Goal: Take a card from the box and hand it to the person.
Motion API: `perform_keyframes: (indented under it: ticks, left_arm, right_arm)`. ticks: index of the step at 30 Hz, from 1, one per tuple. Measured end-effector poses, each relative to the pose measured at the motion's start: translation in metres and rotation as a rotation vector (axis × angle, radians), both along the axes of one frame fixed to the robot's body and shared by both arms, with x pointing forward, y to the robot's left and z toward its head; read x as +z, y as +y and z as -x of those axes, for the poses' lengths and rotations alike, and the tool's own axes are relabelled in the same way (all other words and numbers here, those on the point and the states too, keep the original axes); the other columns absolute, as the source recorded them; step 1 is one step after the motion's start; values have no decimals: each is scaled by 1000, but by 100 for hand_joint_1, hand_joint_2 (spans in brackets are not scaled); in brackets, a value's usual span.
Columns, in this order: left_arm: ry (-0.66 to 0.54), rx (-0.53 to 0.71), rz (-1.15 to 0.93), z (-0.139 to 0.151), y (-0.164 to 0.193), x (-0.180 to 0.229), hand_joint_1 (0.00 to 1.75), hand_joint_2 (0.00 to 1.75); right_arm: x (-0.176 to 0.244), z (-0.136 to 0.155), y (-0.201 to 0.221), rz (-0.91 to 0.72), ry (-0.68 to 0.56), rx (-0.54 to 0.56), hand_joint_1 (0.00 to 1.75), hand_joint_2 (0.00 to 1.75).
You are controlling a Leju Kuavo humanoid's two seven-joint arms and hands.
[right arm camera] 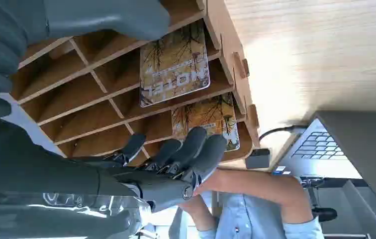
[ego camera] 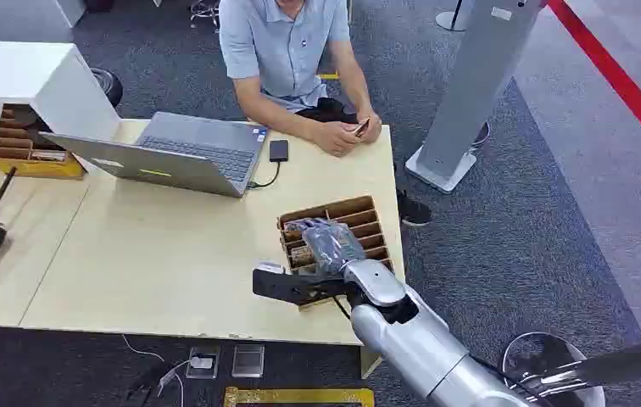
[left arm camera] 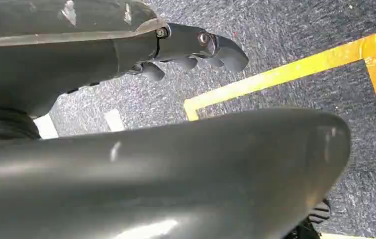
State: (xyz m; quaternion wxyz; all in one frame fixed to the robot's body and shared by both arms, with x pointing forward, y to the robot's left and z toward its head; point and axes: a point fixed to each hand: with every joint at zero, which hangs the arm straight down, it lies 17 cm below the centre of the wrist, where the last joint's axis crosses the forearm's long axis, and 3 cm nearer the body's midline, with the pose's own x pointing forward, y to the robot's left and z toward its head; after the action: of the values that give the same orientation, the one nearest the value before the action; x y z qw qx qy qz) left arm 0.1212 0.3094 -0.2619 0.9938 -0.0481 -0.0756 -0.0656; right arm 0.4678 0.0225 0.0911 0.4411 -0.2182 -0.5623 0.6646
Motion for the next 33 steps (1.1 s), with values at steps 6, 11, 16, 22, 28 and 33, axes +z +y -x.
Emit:
perform_keyframes:
  ticks: [6, 11, 16, 22, 28, 33]
  left_arm:
    - [0, 0, 3, 0, 0, 0, 0, 0]
    - [0, 0, 2, 0, 0, 0, 0, 0]
    - [0, 0, 2, 0, 0, 0, 0, 0]
    - [0, 0, 3, 0, -1, 0, 0, 0]
    - [0, 0, 3, 0, -1, 0, 0, 0]
    - [-1, 0, 3, -1, -1, 0, 0, 0]
  right_arm:
    - [-1, 0, 0, -6, 5, 4, 93, 175]
    - [-2, 1, 1, -5, 9, 6, 110, 175]
    - [-4, 1, 0, -3, 12, 8, 110, 175]
    - [-6, 1, 0, -1, 17, 9, 120, 175]
    - [-7, 2, 1, -3, 21, 10, 129, 175]
    - [-7, 2, 1, -4, 23, 10, 143, 175]
